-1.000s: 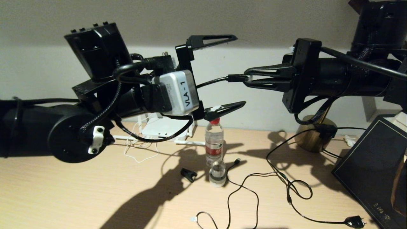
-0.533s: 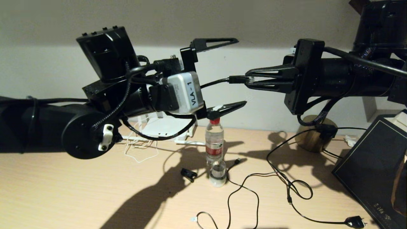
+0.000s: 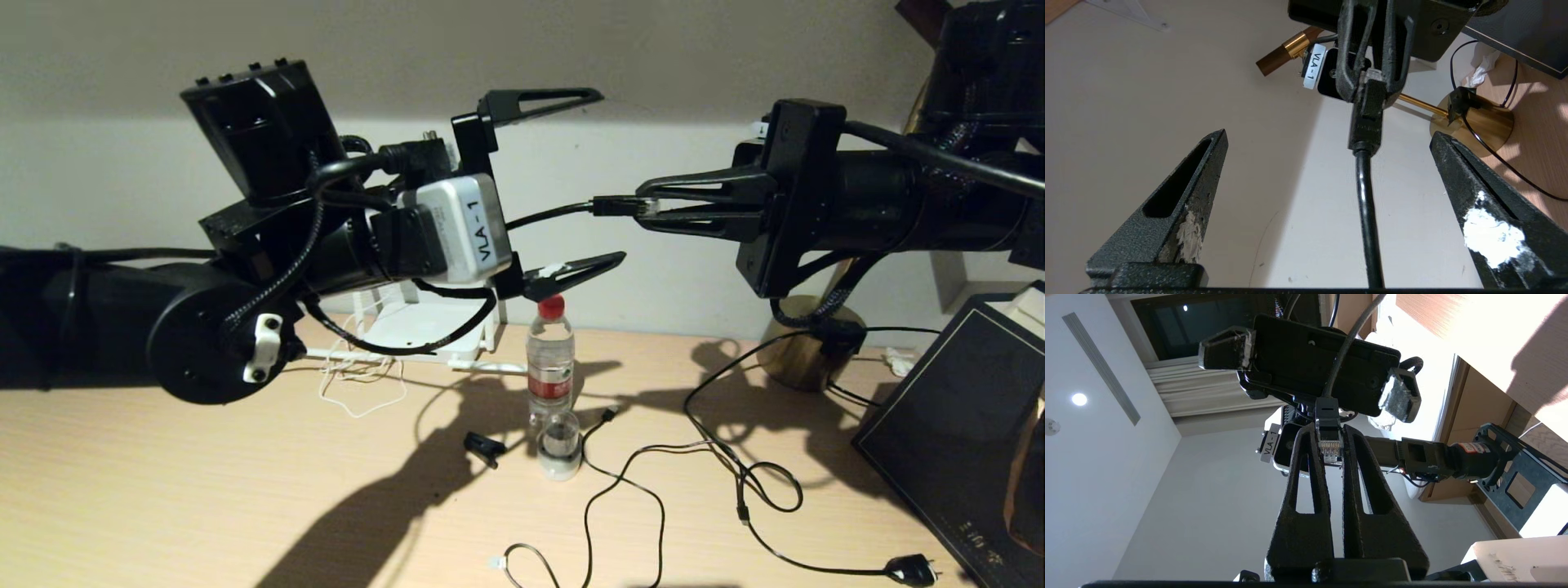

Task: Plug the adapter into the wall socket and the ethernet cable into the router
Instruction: Align cable and router interface

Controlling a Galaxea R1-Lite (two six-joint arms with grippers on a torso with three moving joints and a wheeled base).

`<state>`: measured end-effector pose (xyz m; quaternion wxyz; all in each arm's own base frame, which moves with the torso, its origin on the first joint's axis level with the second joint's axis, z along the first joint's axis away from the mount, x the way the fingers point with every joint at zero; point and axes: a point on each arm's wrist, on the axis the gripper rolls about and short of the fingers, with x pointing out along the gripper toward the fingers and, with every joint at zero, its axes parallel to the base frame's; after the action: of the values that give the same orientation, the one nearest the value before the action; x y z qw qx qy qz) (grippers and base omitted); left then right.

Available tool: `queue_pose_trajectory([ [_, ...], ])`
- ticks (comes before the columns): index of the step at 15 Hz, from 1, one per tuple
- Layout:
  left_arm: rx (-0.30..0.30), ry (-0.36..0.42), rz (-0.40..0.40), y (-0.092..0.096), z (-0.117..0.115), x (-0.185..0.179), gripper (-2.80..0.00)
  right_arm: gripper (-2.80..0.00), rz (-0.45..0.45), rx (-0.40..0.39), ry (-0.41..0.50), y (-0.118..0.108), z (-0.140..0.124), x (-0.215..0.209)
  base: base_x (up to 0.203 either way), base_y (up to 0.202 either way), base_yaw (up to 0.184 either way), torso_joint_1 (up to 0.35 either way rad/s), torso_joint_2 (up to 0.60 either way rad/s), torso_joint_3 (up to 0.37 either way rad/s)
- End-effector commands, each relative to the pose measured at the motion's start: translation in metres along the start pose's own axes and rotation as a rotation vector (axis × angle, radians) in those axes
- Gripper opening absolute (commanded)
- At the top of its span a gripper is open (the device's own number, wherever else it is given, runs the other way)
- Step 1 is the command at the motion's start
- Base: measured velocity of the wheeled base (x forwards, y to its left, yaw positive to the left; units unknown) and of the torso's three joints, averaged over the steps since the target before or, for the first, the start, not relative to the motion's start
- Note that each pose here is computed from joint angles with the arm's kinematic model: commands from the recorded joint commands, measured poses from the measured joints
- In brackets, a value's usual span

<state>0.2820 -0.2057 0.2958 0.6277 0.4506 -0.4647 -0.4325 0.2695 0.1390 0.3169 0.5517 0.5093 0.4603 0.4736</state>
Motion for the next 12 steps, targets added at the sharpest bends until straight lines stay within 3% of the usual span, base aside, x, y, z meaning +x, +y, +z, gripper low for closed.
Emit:
queue_pose_trajectory([
  [1, 0.01, -0.006, 0.004, 0.0016, 0.0016, -0.0006, 0.0, -2.8, 0.002, 0.006, 0.006, 0.0003, -0.0002, 0.0, 0.0, 0.0, 0.0, 0.0, 0.0, 0.0],
  [2, 0.01, -0.006, 0.003, 0.0013, 0.0012, -0.001, 0.0, -2.8, 0.002, 0.006, 0.006, 0.0003, -0.0002, 0.0, 0.0, 0.0, 0.0, 0.0, 0.0, 0.0],
  [3, 0.007, -0.007, 0.001, 0.0007, 0.0015, -0.0007, -2.32, -2.8, 0.001, 0.007, 0.004, 0.0001, -0.0002, 0.0, 0.0, 0.0, 0.0, 0.0, 0.0, 0.0],
  [4, 0.007, -0.007, 0.001, 0.0007, 0.0015, -0.0007, -2.8, -2.8, 0.0, 0.009, 0.004, -0.0006, -0.0002, 0.0, 0.0, 0.0, 0.0, 0.0, 0.0, 0.0],
  [12, -0.012, -0.029, -0.024, -0.0059, 0.0016, -0.0011, -2.8, -2.8, 0.0, 0.006, -0.001, -0.0006, 0.0012, 0.0006, 0.0, 0.0, 0.0, 0.0, 0.0, 0.0],
])
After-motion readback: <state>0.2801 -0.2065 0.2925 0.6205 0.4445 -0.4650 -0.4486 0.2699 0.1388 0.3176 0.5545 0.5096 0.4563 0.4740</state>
